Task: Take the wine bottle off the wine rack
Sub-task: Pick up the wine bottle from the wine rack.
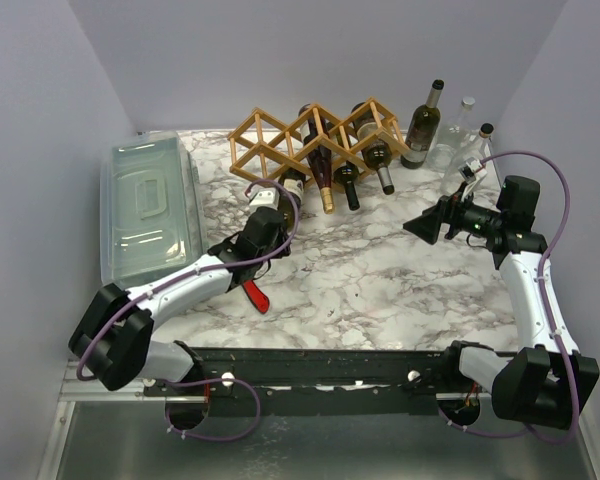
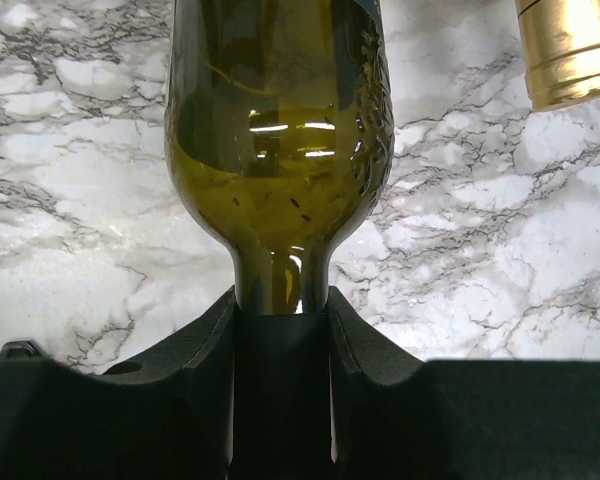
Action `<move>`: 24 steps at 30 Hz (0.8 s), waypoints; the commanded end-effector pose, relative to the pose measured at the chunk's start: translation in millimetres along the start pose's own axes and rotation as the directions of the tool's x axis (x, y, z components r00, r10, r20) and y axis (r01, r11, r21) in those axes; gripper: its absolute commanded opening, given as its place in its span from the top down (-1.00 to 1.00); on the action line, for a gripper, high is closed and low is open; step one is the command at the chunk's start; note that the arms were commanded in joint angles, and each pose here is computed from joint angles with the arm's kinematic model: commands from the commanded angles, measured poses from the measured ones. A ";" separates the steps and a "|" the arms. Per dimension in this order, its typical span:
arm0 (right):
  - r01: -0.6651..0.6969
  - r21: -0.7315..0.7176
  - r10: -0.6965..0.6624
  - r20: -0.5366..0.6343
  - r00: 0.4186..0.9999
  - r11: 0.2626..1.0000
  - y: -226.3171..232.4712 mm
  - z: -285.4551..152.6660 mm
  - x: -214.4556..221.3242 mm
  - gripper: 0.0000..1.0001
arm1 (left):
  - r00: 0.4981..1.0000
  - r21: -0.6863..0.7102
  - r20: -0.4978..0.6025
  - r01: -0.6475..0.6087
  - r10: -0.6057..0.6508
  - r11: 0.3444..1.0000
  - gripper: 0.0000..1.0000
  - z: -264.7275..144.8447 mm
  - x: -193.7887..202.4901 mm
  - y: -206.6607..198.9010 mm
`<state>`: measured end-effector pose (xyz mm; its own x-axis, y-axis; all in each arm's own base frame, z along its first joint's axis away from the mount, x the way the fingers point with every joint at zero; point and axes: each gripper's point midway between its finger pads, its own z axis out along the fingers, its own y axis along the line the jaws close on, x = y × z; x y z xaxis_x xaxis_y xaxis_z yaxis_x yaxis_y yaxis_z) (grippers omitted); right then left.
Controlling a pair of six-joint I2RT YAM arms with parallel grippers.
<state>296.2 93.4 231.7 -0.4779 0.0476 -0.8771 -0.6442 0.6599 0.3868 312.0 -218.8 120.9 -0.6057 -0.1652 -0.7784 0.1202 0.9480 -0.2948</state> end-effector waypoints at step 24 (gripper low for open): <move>0.038 -0.042 -0.038 0.000 0.999 0.998 11.8 -1.3 -4.8 -0.90 | 0.993 0.067 -0.055 0.107 -0.103 0.992 1.00 54.2 -0.9 -24.3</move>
<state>294.6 95.5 231.0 -0.4721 0.0345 -0.8809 -0.6577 0.6515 0.3780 338.6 -243.3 82.3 -0.6819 -0.2173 -0.6985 0.0761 0.9286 -0.3631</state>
